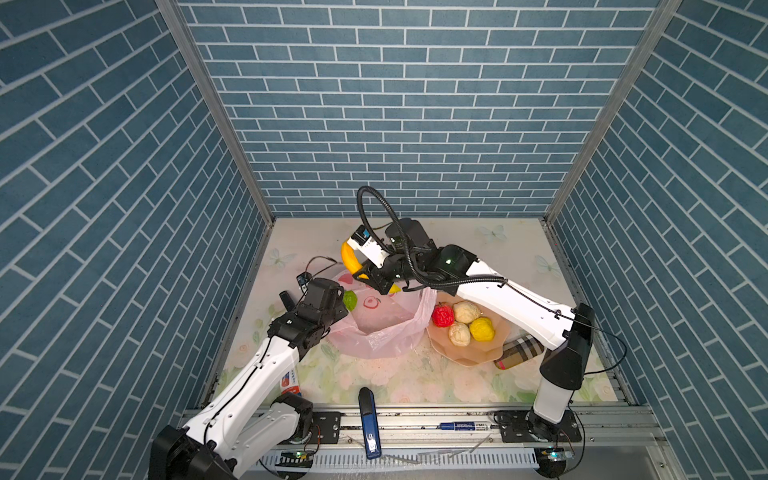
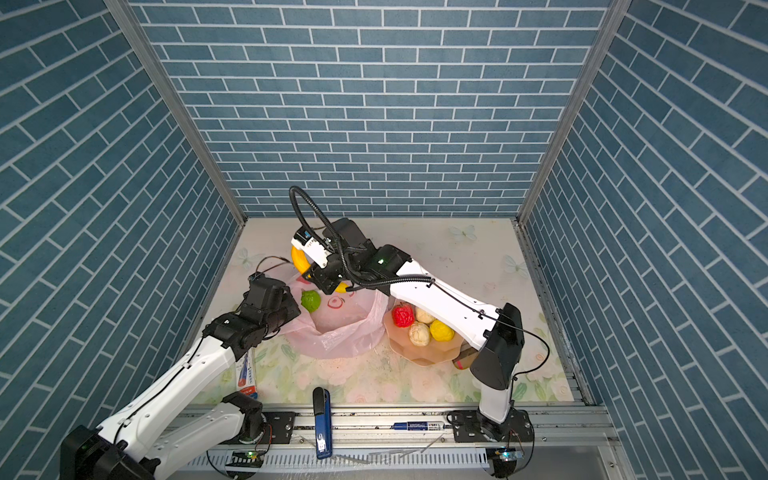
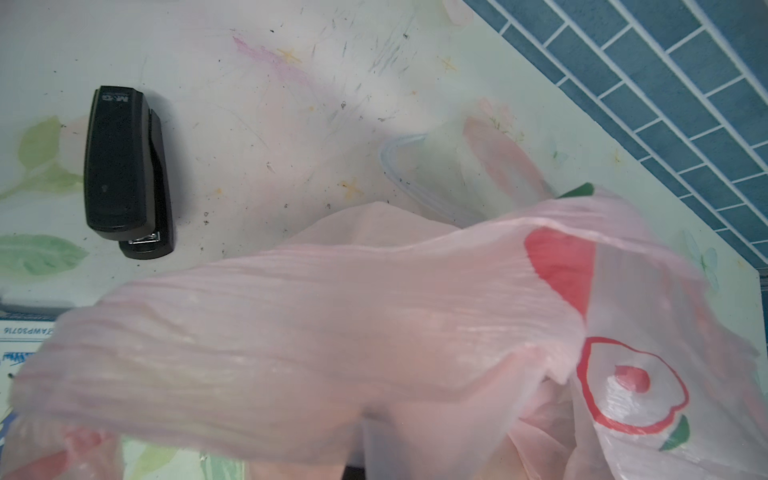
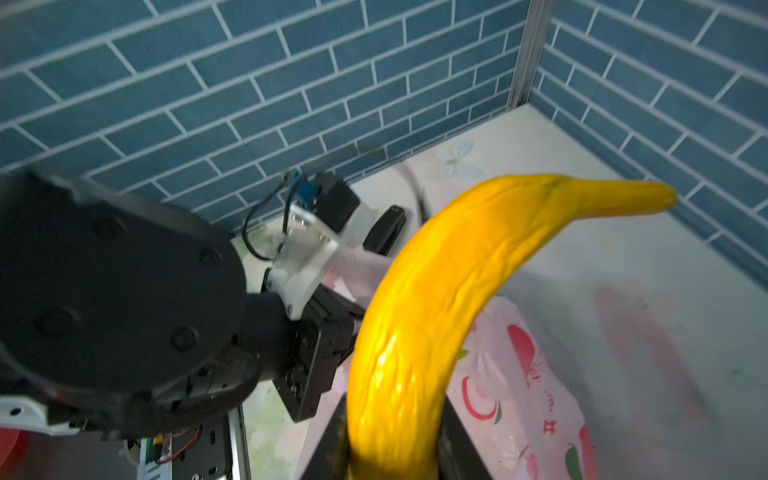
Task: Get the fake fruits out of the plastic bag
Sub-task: 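Lift the yellow banana out of the bag with the right gripper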
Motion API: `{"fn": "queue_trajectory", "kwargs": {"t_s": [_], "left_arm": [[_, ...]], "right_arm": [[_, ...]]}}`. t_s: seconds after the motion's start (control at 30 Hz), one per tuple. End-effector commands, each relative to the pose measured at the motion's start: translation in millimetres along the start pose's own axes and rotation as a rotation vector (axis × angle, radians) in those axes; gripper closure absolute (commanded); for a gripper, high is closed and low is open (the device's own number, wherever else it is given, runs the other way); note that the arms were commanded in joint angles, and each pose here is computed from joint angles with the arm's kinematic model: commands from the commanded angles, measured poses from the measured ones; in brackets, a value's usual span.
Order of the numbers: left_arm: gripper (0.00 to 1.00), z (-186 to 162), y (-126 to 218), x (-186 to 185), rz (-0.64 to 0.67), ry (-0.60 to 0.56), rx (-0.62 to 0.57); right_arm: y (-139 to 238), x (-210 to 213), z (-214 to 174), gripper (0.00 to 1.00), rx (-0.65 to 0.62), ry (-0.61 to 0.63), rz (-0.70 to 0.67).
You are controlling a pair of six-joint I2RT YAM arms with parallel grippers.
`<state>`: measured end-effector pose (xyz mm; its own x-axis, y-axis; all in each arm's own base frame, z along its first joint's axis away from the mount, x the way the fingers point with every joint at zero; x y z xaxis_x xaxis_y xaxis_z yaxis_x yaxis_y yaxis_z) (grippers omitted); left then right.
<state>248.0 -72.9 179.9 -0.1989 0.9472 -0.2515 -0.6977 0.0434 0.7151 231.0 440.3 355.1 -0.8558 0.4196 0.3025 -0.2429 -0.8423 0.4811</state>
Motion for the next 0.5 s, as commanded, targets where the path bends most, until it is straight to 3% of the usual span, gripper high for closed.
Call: {"fn": "queue_trajectory", "kwargs": {"t_s": [0.0, 0.2, 0.47], "left_arm": [[1.0, 3, 4, 6, 0.027, 0.026, -0.04], [1.0, -3, 0, 11, 0.046, 0.027, -0.04], [1.0, -6, -6, 9, 0.038, 0.029, -0.026]], "right_arm": [[23, 0, 40, 0.82, -0.106, 0.027, -0.048], [69, -18, 56, 0.82, -0.114, 0.027, -0.221], [149, -77, 33, 0.83, -0.15, -0.101, -0.524]]}}
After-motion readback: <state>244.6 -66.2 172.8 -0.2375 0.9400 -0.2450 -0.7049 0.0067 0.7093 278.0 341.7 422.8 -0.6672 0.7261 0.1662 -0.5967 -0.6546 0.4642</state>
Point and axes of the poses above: each gripper's point midway between its finger pads, its own y axis back along the fingers, its own x axis along the line the jaws close on, z = x × y, the point moved 4 cm from there along y, back along the fingers, and after that the axes turned 14 degrees about -y, right-handed, at the moved point
